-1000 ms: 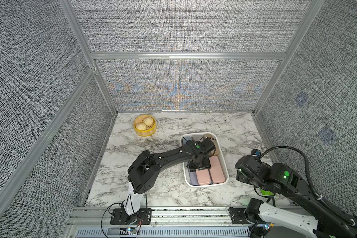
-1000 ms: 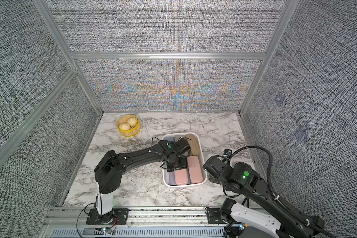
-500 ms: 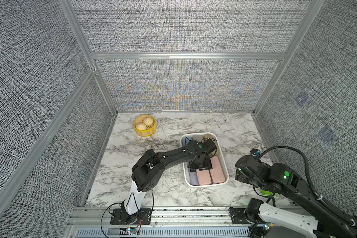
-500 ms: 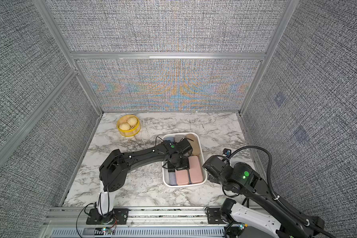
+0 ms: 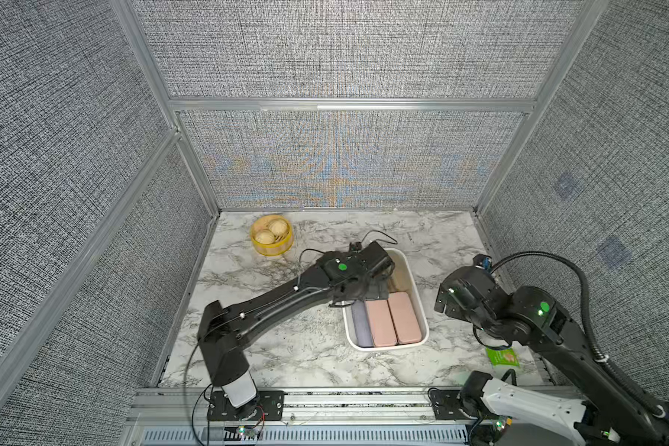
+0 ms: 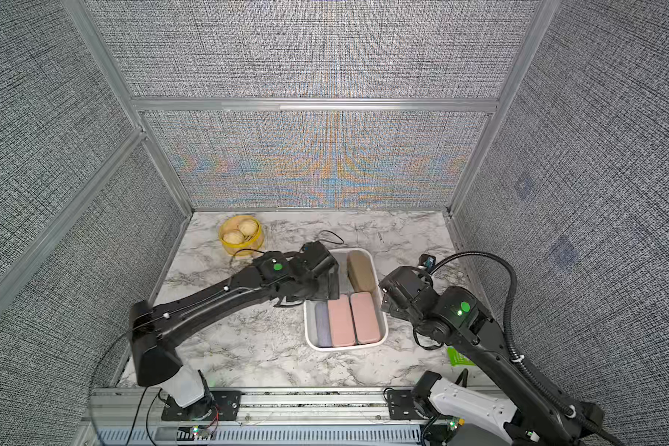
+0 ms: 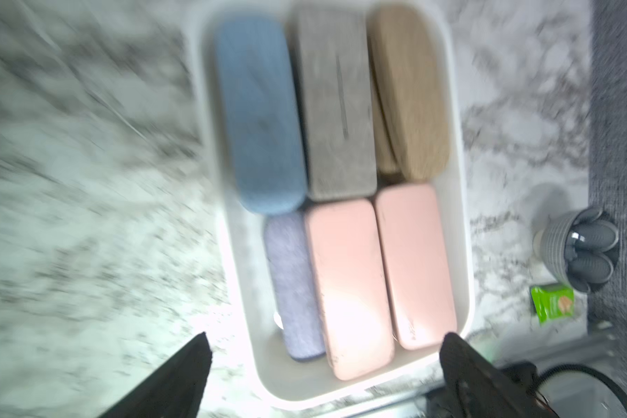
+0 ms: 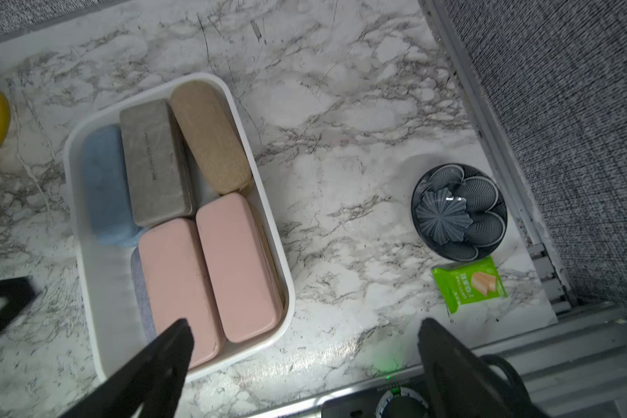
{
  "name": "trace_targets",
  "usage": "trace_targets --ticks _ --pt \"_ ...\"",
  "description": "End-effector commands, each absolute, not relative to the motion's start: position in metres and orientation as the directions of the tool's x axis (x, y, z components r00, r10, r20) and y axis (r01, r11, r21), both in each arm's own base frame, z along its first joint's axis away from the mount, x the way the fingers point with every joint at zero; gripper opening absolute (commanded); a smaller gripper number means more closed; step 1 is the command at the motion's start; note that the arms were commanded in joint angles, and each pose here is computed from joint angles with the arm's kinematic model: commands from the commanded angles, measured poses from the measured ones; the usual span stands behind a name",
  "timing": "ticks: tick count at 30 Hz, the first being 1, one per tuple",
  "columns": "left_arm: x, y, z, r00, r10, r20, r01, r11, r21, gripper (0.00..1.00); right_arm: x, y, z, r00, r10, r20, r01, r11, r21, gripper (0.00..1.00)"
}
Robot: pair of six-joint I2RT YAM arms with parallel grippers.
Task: Put the glasses cases into the storage boxes
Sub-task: Reset both arms
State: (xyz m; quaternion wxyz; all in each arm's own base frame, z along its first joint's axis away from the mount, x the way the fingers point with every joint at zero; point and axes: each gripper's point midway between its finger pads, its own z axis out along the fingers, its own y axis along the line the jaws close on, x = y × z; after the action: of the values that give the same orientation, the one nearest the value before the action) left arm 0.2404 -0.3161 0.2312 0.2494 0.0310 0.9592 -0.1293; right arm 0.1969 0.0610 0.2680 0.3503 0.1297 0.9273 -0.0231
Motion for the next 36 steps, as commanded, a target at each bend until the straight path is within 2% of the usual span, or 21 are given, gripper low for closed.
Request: trace_targets --ticks 1,2,4,6,7,9,14,16,18,23,26,28,29,31,34,35,36 --pt "0.277 -0.23 0.278 -0.66 0.122 -0.741 0.043 0.991 0.125 1.0 0.233 0.07 0.271 -0.637 0.104 -0.764 0.201 0.979 -0.034 0.98" --pt "0.286 -0.209 0.29 -0.6 0.146 -0.786 0.001 0.983 0.181 1.0 0.244 0.073 0.263 -0.604 0.06 -0.795 0.191 0.979 -0.071 0.94" --pt "0.302 -0.161 0.299 -0.511 0.154 -0.846 -0.146 0.954 0.263 1.0 0.263 0.068 0.252 -0.539 0.001 -0.842 0.222 0.965 -0.141 0.99" --pt "0.319 -0.116 0.291 -0.462 0.202 -0.864 -0.259 0.901 0.349 1.0 0.279 0.056 0.234 -0.513 -0.025 -0.858 0.277 0.941 -0.193 0.99" --pt "0.326 -0.105 0.279 -0.46 0.237 -0.856 -0.265 0.883 0.387 0.99 0.286 0.049 0.228 -0.511 -0.025 -0.859 0.311 0.926 -0.213 0.99" --pt "0.333 -0.07 0.257 -0.437 0.216 -0.873 -0.384 0.833 0.399 1.0 0.296 0.025 0.212 -0.512 -0.013 -0.859 0.415 0.872 -0.26 0.99" --pt "0.35 -0.001 0.174 -0.51 0.16 -0.845 -0.491 0.753 0.439 0.99 0.313 -0.016 0.162 -0.55 -0.025 -0.835 0.521 0.771 -0.366 0.99" --pt "0.354 0.014 0.168 -0.539 0.17 -0.825 -0.505 0.718 0.478 0.99 0.319 -0.025 0.163 -0.556 0.014 -0.831 0.554 0.752 -0.358 0.99" --pt "0.362 0.019 0.156 -0.529 0.157 -0.834 -0.488 0.747 0.451 0.99 0.332 -0.029 0.165 -0.509 -0.005 -0.861 0.576 0.741 -0.345 0.99" --pt "0.359 0.036 0.125 -0.471 0.071 -0.879 -0.461 0.83 0.314 0.99 0.358 -0.019 0.119 -0.476 -0.048 -0.878 0.42 0.865 -0.275 0.99" --pt "0.361 0.019 0.134 -0.342 0.108 -0.934 -0.33 0.916 0.227 0.99 0.372 -0.001 0.117 -0.435 -0.081 -0.897 0.292 0.93 -0.225 0.99" --pt "0.359 0.02 0.138 -0.285 0.109 -0.952 -0.321 0.925 0.202 0.99 0.384 0.013 0.119 -0.379 -0.147 -0.914 0.178 0.957 -0.227 0.99" --pt "0.362 0.023 0.138 -0.288 0.098 -0.953 -0.332 0.923 0.195 0.99 0.388 0.012 0.118 -0.377 -0.168 -0.911 0.169 0.955 -0.245 0.99" --pt "0.371 0.025 0.13 -0.325 0.076 -0.943 -0.308 0.934 0.181 0.99 0.393 0.012 0.104 -0.359 -0.132 -0.924 0.102 0.978 -0.179 0.99" --pt "0.379 0.028 0.12 -0.245 0.036 -0.969 -0.271 0.957 0.104 0.99 0.394 0.002 0.087 -0.38 -0.015 -0.925 0.045 0.998 -0.035 0.99" --pt "0.38 0.026 0.115 -0.277 0.023 -0.961 -0.24 0.966 0.092 0.99 0.395 0.003 0.091 -0.339 -0.014 -0.941 0.033 0.999 -0.027 0.99" --pt "0.379 0.026 0.107 -0.319 -0.004 -0.948 -0.214 0.974 0.068 0.99 0.395 0.002 0.09 -0.366 -0.015 -0.93 0.035 0.999 -0.03 0.99"
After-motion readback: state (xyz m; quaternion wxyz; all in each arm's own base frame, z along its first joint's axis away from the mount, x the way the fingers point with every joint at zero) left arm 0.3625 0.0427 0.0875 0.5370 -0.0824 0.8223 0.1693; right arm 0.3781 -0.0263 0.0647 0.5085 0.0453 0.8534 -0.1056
